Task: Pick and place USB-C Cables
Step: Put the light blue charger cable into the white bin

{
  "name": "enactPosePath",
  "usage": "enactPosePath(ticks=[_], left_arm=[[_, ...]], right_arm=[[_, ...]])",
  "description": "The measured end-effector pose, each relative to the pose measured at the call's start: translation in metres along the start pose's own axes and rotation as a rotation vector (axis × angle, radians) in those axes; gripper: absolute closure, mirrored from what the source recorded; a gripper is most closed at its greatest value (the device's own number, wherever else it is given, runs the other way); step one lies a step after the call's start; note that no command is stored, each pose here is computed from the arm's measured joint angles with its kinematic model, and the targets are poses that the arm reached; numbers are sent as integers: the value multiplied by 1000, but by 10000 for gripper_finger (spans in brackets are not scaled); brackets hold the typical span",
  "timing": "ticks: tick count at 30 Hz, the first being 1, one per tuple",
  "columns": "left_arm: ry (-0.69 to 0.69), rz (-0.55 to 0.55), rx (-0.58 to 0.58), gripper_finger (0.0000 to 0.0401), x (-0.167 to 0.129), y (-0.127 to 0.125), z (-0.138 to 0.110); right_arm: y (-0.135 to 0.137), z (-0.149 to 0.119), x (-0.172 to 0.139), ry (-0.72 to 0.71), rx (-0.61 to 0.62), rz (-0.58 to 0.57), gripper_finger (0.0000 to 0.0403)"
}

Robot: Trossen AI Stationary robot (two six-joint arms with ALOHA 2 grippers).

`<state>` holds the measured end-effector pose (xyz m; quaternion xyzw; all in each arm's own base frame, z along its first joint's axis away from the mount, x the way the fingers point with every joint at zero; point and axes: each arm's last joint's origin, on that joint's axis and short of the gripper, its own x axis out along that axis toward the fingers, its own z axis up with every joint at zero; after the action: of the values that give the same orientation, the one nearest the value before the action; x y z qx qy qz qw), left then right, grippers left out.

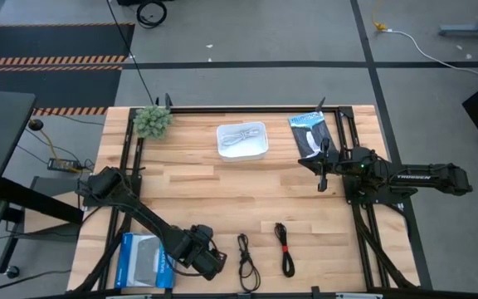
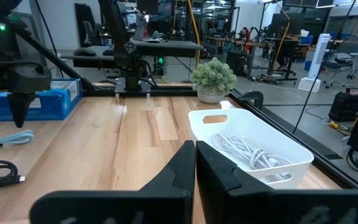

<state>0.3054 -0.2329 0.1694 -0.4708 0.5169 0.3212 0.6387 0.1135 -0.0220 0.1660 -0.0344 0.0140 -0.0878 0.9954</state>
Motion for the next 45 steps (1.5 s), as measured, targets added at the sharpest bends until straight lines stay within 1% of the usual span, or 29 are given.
enactPosePath(ticks=[3,6,11,14,17,25,27,31,36,40,45], left_arm=[[1,2,-26,160,10,-1,-1],[9,-13,-28,163,16,-4,-3],[5,9,-18,164,18,-1,-5],[5,11,4,173,18,-1,-5],[6,23,36,193,18,0,-5],[32,67,244,262,18,4,-5],[31,81,276,278,18,6,-4],[32,83,319,311,18,6,-4],[35,80,329,360,18,6,-4],[36,78,333,362,18,6,-4],[54,78,401,362,18,5,0]], right_arm=[[0,0,0,-1,0,0,383],[0,0,0,0,0,0,383],[0,0,0,1,0,-1,383],[0,0,0,1,0,-1,383],[0,0,0,1,0,0,383],[0,0,0,1,0,0,383],[0,0,0,1,0,0,383],[0,0,0,1,0,0,383],[0,0,0,1,0,0,383],[0,0,0,1,0,0,383],[0,0,0,1,0,0,383]])
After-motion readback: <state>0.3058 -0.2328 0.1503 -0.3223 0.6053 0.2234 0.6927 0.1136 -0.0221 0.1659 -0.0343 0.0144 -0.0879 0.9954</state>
